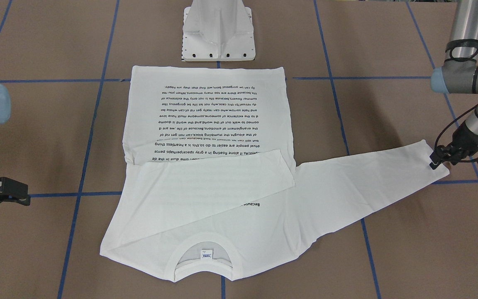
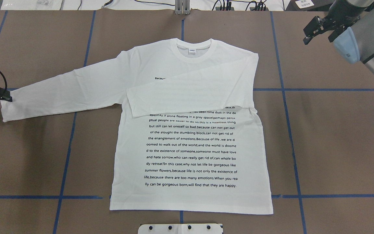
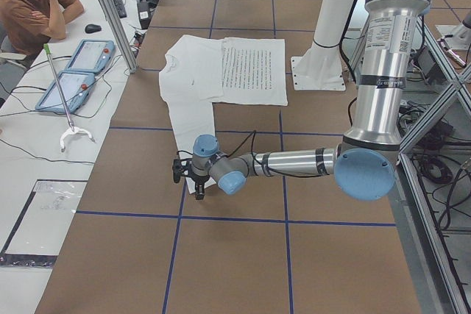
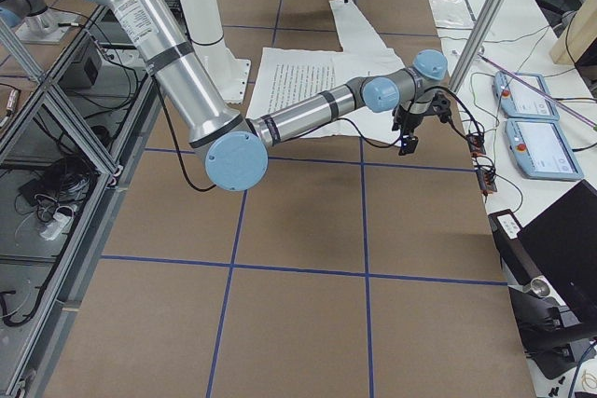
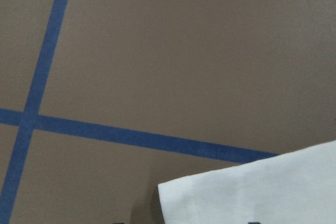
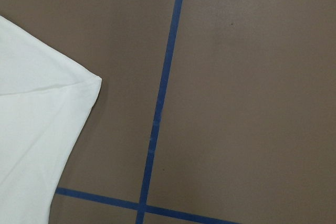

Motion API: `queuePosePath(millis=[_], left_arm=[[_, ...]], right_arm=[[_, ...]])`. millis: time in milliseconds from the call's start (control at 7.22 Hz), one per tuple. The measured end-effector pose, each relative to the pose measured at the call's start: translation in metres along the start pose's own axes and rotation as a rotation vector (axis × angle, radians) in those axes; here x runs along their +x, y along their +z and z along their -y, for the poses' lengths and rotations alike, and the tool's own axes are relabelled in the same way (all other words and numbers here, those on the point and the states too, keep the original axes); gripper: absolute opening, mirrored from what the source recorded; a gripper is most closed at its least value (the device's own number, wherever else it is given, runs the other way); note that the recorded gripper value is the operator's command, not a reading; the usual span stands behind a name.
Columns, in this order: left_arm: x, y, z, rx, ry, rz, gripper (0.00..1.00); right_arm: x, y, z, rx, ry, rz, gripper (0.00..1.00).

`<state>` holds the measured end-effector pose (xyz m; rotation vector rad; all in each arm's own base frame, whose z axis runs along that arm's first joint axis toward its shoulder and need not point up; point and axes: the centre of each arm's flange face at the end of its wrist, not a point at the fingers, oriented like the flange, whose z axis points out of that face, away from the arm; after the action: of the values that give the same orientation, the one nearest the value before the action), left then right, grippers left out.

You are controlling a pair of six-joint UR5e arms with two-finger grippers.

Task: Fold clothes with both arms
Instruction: 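Lower the left gripper and grasp the cuff of the other sleeve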

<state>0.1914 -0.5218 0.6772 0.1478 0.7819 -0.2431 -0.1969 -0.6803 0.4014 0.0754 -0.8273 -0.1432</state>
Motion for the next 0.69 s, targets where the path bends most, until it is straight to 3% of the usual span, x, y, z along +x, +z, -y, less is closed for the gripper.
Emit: queuePosePath(millis=[138,277,692], left_arm=[[-0.0001,0.001,-0.0014,-0.002,0.001,0.001,0.67],[0.001,0.0024,-0.0028,-0.005,0.004,0.002,0.58],[0.0025,0.0035,-0.0043,-0.007,0.007,0.002,0.09]], right_arm=[[0.0002,0.0001,-0.0001,0.0,0.001,0.0,1.0],[0.0004,0.0003,-0.0002,-0.001,0.001,0.0,1.0],[-0.0001,-0.0006,-0.0003,0.001,0.001,0.002,1.0]])
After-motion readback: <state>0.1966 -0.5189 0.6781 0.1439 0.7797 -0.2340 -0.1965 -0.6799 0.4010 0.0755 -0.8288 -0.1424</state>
